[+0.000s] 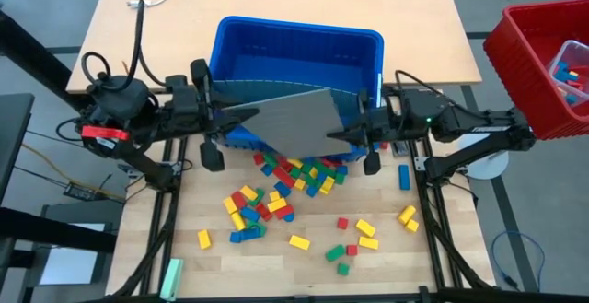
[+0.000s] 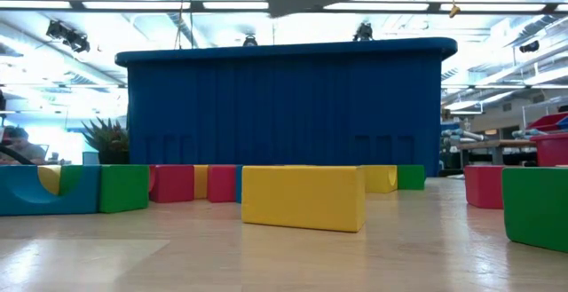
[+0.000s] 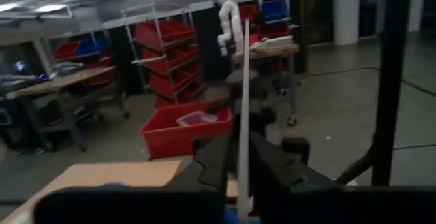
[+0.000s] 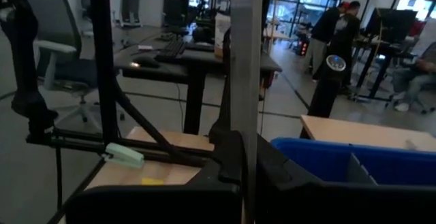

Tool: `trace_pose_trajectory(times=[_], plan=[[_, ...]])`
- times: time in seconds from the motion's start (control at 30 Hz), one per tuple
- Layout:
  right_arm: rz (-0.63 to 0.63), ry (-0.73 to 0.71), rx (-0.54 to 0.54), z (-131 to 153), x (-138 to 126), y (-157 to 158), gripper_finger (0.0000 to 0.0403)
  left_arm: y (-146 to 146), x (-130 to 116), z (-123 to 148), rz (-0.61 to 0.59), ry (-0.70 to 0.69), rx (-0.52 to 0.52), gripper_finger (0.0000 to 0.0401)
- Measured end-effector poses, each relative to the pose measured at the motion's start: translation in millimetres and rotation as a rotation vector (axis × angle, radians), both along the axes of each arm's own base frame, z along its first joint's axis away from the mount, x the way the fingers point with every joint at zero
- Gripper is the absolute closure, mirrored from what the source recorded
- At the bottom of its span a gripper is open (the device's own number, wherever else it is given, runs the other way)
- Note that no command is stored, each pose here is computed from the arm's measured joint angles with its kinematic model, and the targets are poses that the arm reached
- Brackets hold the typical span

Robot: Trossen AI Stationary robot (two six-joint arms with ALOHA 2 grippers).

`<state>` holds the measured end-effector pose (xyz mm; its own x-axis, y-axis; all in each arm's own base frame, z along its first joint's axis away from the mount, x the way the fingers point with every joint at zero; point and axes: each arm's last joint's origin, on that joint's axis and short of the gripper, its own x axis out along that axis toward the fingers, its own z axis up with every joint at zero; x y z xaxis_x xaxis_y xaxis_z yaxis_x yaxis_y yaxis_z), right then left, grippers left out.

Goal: Sort blocks
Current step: Assemble the blue bin using gray bin divider

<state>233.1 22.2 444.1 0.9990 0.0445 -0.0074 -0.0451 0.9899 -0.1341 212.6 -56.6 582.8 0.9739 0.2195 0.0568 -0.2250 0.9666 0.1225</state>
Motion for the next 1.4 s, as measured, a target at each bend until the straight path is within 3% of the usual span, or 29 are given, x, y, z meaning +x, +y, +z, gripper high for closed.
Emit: trace_pose_trajectory(times=[0.27, 0.5, 0.83, 1.0, 1.17, 1.4], plan=[[-0.049, -0.062, -0.030, 13, -22, -4, 0.0402, 12, -28, -7, 0.102, 0.101, -0.065, 0.0247], [-0.082, -0.135, -0.026, 26, -48, -7, 0.0403, 16, -35, -24, 0.174, 0.255, -0.073, 0.0244], [-0.158, -0.217, -0.006, 39, -80, -13, 0.0403, 19, -38, -37, 0.213, 0.363, -0.077, 0.0243], [-0.187, -0.235, 0.000, 41, -89, -14, 0.0403, 24, -23, -51, 0.241, 0.475, -0.102, 0.0233], [-0.185, -0.225, -0.002, 41, -90, -14, 0.0403, 38, 5, -69, 0.212, 0.621, -0.164, 0.0190], [-0.187, -0.177, -0.010, 36, -90, -15, 0.0403, 67, 47, -109, 0.245, 0.949, -0.139, 0.0157]])
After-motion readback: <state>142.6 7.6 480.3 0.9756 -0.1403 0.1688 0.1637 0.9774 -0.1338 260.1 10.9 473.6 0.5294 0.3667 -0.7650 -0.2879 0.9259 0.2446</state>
